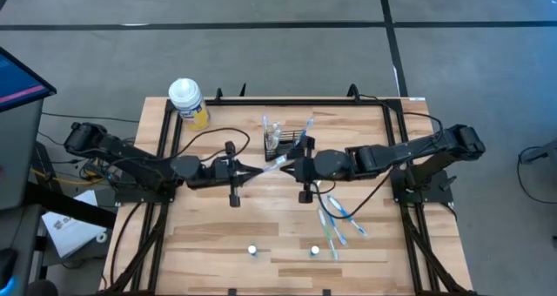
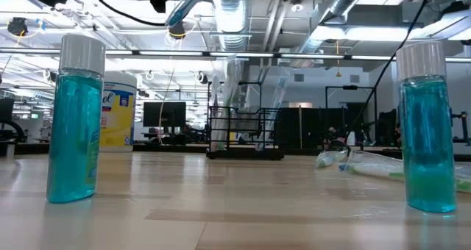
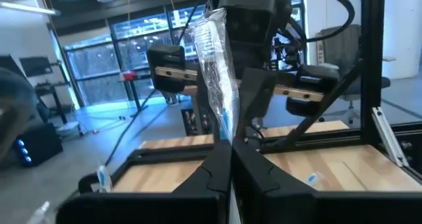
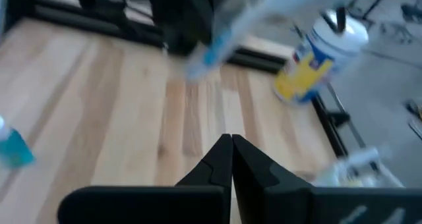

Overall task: Pick & Place toothbrushing station
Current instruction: Put the blue toothbrush into the black mesh organizer

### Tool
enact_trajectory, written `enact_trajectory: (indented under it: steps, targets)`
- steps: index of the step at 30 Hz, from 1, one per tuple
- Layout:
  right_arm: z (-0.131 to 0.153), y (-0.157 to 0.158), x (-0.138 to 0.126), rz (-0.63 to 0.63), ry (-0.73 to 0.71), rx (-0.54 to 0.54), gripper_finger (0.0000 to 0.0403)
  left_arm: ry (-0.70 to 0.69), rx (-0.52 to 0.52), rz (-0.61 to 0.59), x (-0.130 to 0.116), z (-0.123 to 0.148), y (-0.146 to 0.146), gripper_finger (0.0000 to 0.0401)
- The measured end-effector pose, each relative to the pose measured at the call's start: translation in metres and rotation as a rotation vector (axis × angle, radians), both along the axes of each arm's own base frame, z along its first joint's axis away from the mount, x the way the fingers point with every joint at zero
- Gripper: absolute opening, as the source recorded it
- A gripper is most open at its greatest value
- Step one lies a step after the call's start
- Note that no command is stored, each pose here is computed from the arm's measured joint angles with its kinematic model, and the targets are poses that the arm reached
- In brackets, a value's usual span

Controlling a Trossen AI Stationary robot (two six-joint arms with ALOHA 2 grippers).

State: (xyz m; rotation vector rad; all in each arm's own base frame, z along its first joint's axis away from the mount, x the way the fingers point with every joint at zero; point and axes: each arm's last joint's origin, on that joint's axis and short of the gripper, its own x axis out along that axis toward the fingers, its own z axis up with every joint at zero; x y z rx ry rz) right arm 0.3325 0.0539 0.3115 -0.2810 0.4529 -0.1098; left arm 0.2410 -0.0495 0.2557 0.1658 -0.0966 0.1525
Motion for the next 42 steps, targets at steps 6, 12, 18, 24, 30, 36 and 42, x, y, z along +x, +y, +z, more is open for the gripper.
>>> enact_trajectory:
  steps: [6,12,18,24,30,36,42]
  targets:
    - [-0.014,-0.007,0.000,-0.006,-0.051,0.002,0.0000,-0.026,-0.004,-0.001,-0.002,0.004,0.000,0.0000]
    - [-0.020,-0.012,0.002,0.114,-0.181,0.082,0.0000,-0.043,0.016,0.002,-0.004,0.008,0.001,0.0000]
    - [-0.027,-0.017,0.001,0.119,-0.248,0.080,0.0000,-0.048,0.015,0.002,-0.004,0.008,0.001,0.0000]
    - [-0.022,-0.017,0.002,0.154,-0.300,0.046,0.0000,-0.049,0.015,0.002,-0.004,0.009,0.001,0.0000]
    - [-0.019,-0.017,0.002,0.163,-0.325,0.028,0.0000,-0.049,0.015,0.002,-0.004,0.009,0.001,0.0000]
    - [-0.017,-0.021,0.001,0.149,-0.335,0.024,0.0000,-0.050,0.015,0.002,-0.004,0.009,0.001,0.0000]
    - [-0.009,-0.020,-0.004,0.186,-0.350,0.028,0.0000,-0.051,0.015,0.002,-0.004,0.009,0.001,0.0000]
